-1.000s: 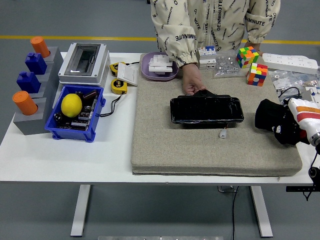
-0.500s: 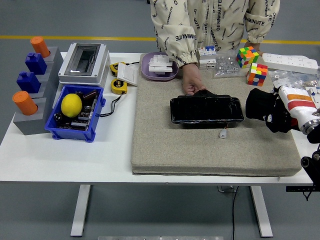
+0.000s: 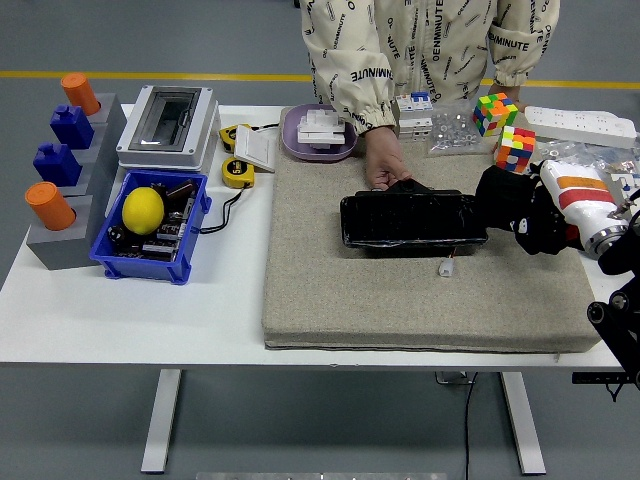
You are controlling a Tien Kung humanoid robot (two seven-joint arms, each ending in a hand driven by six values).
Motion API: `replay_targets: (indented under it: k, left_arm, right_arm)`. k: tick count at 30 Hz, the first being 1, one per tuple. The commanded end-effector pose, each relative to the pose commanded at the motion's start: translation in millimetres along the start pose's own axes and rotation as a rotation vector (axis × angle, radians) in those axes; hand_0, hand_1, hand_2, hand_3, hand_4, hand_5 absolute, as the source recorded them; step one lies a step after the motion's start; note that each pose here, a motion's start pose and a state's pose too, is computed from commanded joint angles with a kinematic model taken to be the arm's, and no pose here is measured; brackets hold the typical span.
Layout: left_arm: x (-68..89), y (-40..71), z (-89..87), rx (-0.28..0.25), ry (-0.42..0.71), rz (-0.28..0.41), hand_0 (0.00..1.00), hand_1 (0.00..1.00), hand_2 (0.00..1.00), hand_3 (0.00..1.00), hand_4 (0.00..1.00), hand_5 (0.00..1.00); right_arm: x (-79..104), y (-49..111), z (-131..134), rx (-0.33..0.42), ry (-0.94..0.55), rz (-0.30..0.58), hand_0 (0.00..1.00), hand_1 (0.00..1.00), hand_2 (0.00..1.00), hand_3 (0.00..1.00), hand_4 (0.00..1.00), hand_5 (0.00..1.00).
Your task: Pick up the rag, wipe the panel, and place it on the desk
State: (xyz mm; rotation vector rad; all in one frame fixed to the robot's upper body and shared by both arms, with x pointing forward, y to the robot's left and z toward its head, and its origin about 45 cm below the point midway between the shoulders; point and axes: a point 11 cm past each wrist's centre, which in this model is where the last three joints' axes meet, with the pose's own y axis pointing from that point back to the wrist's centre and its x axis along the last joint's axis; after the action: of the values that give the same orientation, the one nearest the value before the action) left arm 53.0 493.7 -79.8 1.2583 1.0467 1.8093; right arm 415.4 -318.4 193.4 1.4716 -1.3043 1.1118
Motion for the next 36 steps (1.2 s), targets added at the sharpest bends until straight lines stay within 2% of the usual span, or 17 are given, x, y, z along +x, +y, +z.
replay_targets:
  k: [10, 23, 36]
  left_arm:
    - [0.5, -0.1, -0.2, 0.001, 0.003, 0.002, 0.650, 0.663, 0.695, 0.580, 0.682, 0.449]
    - [0.2, 0.1, 2.5, -0.003, 0.005, 0.001, 0.649, 0.663, 0.695, 0.581, 0.681, 0.449]
    - [0.2, 0.1, 3.4, -0.005, 0.004, 0.002, 0.650, 0.663, 0.696, 0.580, 0.680, 0.449]
  right_arm:
    - [-3.4, -6.7, -18, 0.034, -0.003, -0.011, 0.374, 0.410, 0.471, 0.501, 0.978, 0.169]
    - [-17.3, -7.9, -39, 0.079, -0.012, -0.047, 0.376, 0.411, 0.472, 0.500, 0.977, 0.179]
    - [-26.5, -12.6, -75, 0.162, -0.010, -0.075, 0.380, 0.410, 0.471, 0.500, 0.978, 0.181]
